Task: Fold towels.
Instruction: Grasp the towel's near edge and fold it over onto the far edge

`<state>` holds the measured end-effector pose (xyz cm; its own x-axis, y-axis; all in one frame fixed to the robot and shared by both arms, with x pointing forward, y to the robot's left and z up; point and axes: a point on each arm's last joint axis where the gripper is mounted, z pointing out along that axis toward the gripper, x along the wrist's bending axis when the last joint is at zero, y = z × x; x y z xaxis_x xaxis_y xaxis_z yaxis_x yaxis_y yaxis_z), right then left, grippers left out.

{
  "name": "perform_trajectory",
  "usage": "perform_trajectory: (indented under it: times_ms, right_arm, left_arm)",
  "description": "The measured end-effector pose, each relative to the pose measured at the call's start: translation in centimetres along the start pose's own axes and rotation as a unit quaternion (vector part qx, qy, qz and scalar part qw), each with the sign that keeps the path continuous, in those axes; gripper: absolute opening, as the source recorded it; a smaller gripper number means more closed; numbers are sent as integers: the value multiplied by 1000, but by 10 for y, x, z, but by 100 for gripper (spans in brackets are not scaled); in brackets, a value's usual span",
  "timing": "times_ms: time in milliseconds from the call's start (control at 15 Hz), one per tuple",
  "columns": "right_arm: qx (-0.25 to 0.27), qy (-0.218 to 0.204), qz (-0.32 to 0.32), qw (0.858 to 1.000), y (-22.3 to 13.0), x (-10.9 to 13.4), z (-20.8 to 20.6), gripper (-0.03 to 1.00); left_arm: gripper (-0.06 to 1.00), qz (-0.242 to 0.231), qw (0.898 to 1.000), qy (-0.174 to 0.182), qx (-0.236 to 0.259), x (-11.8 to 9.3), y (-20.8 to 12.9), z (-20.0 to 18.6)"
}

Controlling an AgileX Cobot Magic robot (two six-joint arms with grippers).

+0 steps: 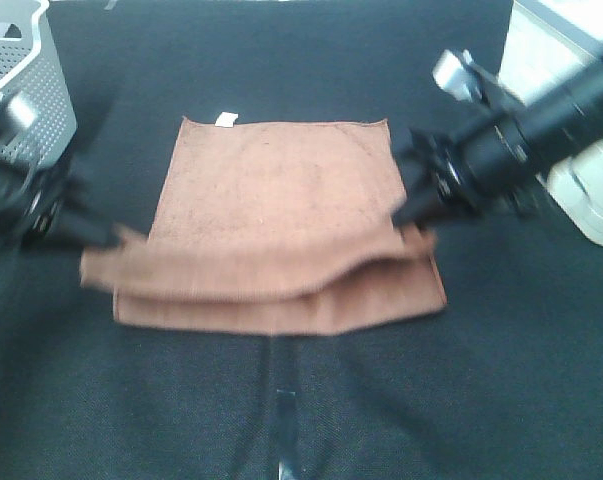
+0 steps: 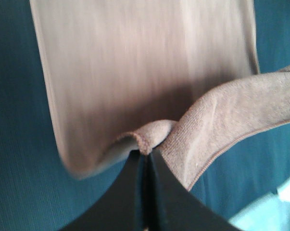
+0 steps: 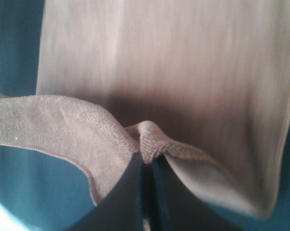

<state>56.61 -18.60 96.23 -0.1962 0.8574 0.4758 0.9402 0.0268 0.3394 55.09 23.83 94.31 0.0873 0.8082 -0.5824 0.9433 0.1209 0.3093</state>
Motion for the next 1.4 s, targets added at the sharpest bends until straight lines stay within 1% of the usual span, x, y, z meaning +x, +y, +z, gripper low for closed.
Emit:
perform_trajectory:
  times_ms: [200,267,333,467,667,800,867,933,1000,1133,1267,1333,1400]
  right_arm:
    - [-29,-17,-25,999,62,2,13,0]
    - [-41,-23,-33,998,83,2,18,0]
    - [-57,-30,-43,997,108,1,25,0]
    - [-85,-33,-51,995,142,-5,32,0]
    - [-131,-40,-56,989,182,-28,35,0]
    - [-150,-45,-65,986,197,-41,48,0]
    - [-150,-45,-65,986,197,-41,48,0]
    - [-155,-46,-66,985,201,-47,59,0]
    - [-161,-52,-73,983,204,-59,79,0]
    - [-170,-64,-68,981,202,-75,105,0]
    - [-187,-74,-63,978,202,-86,118,1]
    - [-193,-77,-62,976,202,-87,120,7]
    - [-196,-76,-61,976,203,-87,120,20]
  left_arm:
    - [0,11,999,0,-49,-1,59,13]
    - [0,12,998,-1,-56,2,74,21]
    - [0,20,997,0,-77,6,99,32]
    - [0,31,994,8,-108,14,129,46]
    - [0,46,986,21,-161,23,168,62]
    - [0,54,981,23,-184,33,190,81]
    - [0,54,981,23,-184,33,190,81]
    - [0,60,978,22,-197,35,200,88]
    - [0,67,975,26,-213,40,209,103]
    - [0,73,969,35,-231,42,215,126]
    - [2,76,963,49,-252,41,217,143]
    - [6,77,961,56,-260,41,217,149]
    - [16,78,959,61,-267,39,217,150]
